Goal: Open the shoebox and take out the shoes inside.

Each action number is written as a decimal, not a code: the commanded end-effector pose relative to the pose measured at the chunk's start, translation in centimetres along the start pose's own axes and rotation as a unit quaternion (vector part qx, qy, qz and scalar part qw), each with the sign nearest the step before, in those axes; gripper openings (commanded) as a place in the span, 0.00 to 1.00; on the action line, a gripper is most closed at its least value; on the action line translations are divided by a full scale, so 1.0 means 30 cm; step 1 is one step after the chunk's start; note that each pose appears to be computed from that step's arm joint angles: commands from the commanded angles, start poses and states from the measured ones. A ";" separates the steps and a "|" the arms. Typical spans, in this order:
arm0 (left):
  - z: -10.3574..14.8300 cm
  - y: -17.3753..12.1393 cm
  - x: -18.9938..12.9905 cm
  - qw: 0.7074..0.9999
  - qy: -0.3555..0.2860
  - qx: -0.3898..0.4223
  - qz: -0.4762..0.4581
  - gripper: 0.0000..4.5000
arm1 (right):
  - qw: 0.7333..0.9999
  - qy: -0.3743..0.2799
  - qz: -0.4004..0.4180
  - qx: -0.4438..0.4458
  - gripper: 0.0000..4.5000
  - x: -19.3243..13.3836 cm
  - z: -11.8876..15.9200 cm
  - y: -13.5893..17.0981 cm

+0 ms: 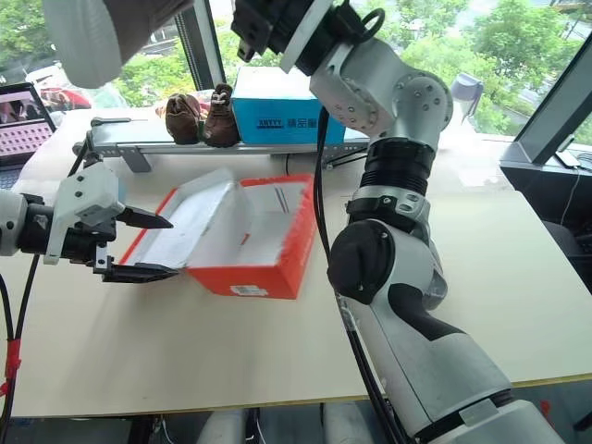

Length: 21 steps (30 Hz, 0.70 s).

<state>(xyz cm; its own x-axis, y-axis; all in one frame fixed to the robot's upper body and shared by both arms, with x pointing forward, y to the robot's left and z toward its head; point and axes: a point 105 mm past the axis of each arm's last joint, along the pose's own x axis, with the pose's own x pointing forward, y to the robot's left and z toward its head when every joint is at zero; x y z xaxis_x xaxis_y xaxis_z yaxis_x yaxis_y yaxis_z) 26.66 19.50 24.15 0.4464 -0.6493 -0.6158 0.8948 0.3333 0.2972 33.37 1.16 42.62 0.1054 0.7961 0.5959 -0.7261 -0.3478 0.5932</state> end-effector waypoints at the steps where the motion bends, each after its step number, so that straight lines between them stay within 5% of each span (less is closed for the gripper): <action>1: 0.030 0.007 -0.016 1.000 -0.005 0.022 0.012 1.00 | 0.998 -0.010 -0.055 0.000 0.01 -0.028 -0.006 -0.091; 10: 0.022 -0.003 0.015 1.000 -0.009 0.020 -0.009 1.00 | 0.948 0.045 -0.227 -0.219 0.01 -0.226 0.124 -0.008; 16: 0.034 0.002 0.059 0.999 -0.024 0.029 -0.029 1.00 | 0.830 0.128 -0.411 -0.356 0.01 -0.464 0.174 -0.008; 21: 0.035 0.000 0.083 0.998 -0.032 0.030 -0.047 1.00 | 0.750 0.205 -0.518 -0.357 0.01 -0.649 0.121 -0.089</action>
<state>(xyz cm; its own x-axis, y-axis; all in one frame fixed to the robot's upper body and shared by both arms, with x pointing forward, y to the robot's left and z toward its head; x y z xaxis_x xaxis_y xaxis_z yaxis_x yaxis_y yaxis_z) 27.76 17.33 22.62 0.3544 -0.7111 -0.6072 0.9346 0.2480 0.2550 36.60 -15.35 31.16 0.7465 0.6090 -0.2683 -0.5777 0.7931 0.1930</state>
